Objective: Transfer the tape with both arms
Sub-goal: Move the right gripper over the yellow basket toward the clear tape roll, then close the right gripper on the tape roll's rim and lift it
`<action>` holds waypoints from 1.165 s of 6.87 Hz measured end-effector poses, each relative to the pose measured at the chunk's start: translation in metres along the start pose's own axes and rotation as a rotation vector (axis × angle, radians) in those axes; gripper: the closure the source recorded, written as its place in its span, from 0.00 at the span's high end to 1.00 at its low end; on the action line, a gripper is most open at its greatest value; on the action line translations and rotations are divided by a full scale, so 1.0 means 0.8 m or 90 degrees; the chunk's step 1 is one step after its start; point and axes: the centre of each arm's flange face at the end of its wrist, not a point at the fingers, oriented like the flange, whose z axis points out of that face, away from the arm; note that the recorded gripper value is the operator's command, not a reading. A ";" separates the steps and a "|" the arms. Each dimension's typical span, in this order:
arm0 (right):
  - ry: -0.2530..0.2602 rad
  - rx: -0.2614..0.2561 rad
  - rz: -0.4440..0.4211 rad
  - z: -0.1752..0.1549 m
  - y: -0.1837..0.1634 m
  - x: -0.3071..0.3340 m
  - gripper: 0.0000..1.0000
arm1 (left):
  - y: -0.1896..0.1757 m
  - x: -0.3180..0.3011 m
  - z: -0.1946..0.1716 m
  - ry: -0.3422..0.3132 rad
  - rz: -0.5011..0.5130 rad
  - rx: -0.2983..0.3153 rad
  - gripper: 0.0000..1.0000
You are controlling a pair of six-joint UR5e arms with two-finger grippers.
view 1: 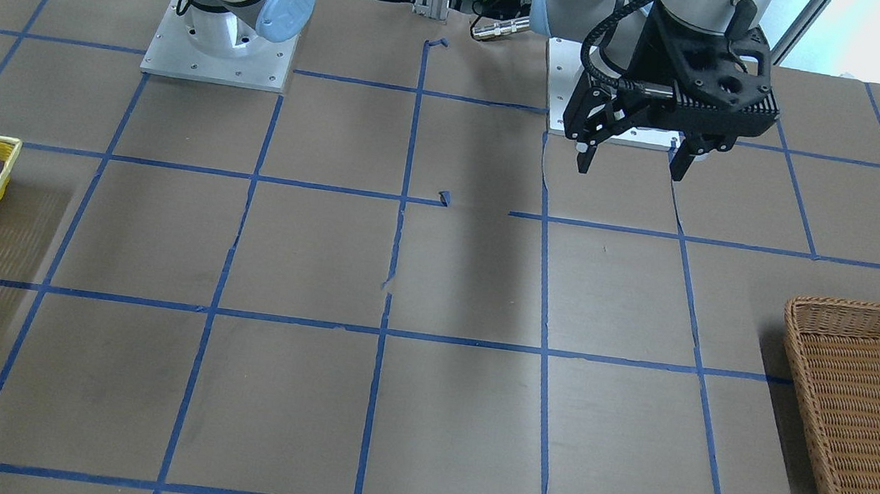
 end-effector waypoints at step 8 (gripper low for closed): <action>0.013 0.026 -0.056 -0.031 0.008 0.002 0.00 | 0.001 0.000 -0.002 -0.001 0.000 0.001 1.00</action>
